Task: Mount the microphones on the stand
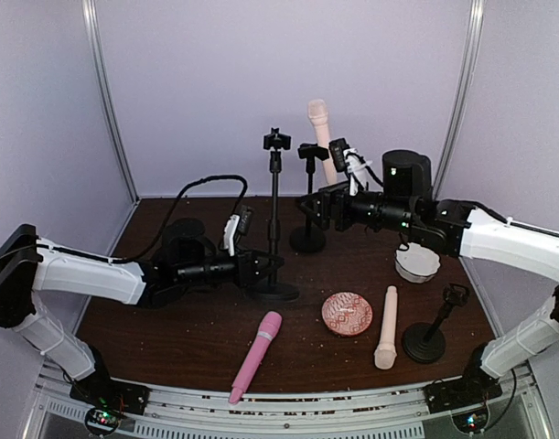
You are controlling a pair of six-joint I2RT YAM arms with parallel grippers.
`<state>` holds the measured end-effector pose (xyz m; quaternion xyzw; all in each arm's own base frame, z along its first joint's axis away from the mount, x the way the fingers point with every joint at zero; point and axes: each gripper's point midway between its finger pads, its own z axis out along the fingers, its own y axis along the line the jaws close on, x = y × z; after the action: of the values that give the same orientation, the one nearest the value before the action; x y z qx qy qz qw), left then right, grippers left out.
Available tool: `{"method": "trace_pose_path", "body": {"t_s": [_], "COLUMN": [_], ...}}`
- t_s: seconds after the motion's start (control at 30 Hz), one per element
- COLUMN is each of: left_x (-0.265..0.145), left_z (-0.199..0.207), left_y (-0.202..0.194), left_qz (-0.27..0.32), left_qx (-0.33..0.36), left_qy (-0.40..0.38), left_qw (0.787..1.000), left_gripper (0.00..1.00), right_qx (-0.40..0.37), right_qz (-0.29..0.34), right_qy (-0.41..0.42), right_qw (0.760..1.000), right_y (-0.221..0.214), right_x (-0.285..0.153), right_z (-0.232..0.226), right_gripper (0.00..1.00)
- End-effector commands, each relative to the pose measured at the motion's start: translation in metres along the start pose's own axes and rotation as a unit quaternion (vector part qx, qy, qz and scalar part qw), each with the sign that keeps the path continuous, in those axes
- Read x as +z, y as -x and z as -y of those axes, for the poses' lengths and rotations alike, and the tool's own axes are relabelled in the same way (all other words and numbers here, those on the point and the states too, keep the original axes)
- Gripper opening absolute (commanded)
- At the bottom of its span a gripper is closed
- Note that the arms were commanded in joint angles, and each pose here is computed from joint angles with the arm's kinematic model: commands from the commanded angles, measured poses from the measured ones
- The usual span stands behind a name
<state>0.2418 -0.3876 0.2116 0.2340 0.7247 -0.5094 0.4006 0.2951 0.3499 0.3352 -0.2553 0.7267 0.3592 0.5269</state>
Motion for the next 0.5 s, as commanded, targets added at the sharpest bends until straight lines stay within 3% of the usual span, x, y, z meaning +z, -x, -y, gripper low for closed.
{"method": "trace_pose_path", "body": {"t_s": [0.0,0.2,0.47], "left_x": [-0.007,-0.005,0.001], "left_z": [0.035,0.053,0.046], "left_y": [0.042,0.042,0.035], "left_qz": [0.078,0.082,0.065], "left_qx": [0.014,-0.010,-0.022], "left_qy": [-0.090,-0.161,-0.149], "left_qw": [0.993,0.984,0.986], "left_gripper": [0.00,0.00,0.00], "right_qx": [0.016,0.041,0.081], "right_qz": [-0.020,-0.020,-0.026], "right_qy": [0.078,0.168,0.218], "right_qw": [0.997,0.985,0.972], "right_y": [-0.024,-0.029,-0.024], "right_x": [0.012,0.028,0.044], "right_z": [-0.023,-0.050,-0.065], "right_gripper": [0.77,0.77,0.76]}}
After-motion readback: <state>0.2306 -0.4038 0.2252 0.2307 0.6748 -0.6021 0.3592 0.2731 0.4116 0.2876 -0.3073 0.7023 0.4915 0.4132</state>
